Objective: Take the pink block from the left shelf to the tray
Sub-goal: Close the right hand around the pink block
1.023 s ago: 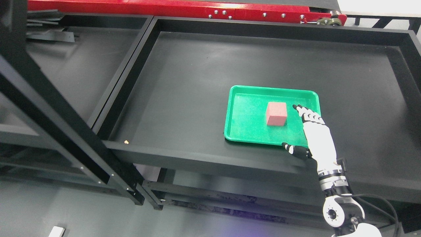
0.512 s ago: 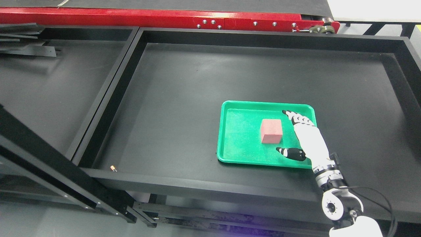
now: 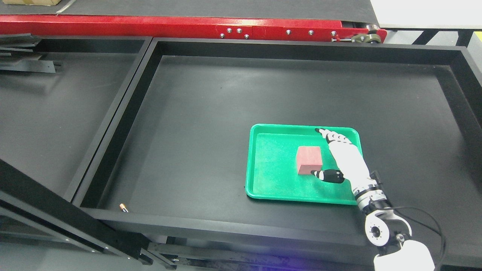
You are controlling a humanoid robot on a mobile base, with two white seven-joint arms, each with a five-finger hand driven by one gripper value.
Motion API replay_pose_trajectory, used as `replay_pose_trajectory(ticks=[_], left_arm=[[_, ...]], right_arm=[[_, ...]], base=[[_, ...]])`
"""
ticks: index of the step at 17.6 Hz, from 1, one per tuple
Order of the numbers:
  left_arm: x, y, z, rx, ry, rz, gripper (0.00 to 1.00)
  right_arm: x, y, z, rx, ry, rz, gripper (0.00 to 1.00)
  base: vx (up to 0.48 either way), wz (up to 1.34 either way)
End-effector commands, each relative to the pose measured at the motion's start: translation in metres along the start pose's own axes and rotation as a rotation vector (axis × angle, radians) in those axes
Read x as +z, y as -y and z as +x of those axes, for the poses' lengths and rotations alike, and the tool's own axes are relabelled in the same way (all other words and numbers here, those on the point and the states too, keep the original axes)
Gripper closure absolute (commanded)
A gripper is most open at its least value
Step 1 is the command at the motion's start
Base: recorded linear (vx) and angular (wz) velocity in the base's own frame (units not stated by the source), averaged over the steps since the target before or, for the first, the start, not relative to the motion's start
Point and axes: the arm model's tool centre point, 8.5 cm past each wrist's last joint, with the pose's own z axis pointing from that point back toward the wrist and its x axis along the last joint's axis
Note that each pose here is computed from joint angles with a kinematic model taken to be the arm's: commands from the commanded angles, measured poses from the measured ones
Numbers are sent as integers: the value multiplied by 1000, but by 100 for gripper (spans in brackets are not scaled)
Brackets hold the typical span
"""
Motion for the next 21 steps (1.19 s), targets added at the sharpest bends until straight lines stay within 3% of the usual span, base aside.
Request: replay_pose_trajectory(ticks=[1, 13, 17, 21], left_arm=[[-1, -9, 26, 9, 47, 14, 0], [-1, -9, 26, 9, 47, 14, 0], [-1, -9, 26, 9, 47, 14, 0], [-1, -9, 26, 9, 47, 14, 0]], right_arm=[[3, -23, -3, 5, 2, 79, 1], [-6, -40, -6, 7, 1, 177, 3], [-3, -40, -10, 3, -13, 167, 28], [-2, -39, -13, 1, -21, 161, 63]], base=[[39, 2], [42, 0], [25, 0], [5, 0]])
